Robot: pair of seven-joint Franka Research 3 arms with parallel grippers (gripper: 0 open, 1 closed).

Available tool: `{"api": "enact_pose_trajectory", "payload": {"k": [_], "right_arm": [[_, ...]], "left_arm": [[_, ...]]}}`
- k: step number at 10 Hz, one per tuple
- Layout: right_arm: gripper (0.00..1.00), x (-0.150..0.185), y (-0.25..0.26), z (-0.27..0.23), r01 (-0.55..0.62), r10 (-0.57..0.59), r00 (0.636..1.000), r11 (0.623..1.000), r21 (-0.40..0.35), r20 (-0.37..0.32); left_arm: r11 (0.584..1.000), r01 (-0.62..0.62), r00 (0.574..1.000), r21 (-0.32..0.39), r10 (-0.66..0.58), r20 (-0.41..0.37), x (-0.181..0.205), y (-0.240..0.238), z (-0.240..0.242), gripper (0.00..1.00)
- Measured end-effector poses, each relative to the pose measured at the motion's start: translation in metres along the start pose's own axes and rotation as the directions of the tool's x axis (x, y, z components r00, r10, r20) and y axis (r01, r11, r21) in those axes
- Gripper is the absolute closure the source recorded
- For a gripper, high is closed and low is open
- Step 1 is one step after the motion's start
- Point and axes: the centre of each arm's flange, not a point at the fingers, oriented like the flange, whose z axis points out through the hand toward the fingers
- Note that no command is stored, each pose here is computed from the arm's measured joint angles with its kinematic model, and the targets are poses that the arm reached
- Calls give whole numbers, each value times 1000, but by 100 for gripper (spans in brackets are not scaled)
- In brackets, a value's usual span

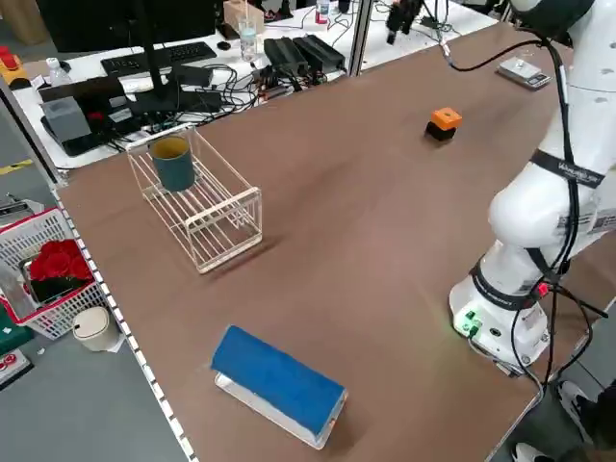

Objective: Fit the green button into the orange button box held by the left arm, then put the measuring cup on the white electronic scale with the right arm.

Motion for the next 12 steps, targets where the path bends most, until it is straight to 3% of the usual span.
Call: {"api": "enact_pose_trajectory", "payload": {"k": [3,5,8,12], "right_arm": [[0,0,-2,0,3,-3,1000,1000,0,-1],[0,0,-2,-1,4,-4,1000,1000,0,-4],[0,1,-6,-7,11,-11,1000,1000,-1,-23],[0,2,-7,-6,14,-14,1000,1000,-4,-22]], "left_arm": [[999,-43,999,-15,43,11,16,-110,-68,0],[994,-102,994,-27,103,24,19,-155,-85,0],[979,-201,979,-33,202,29,20,-173,-90,0],[977,-210,978,-34,210,8,19,-179,-102,0]]}}
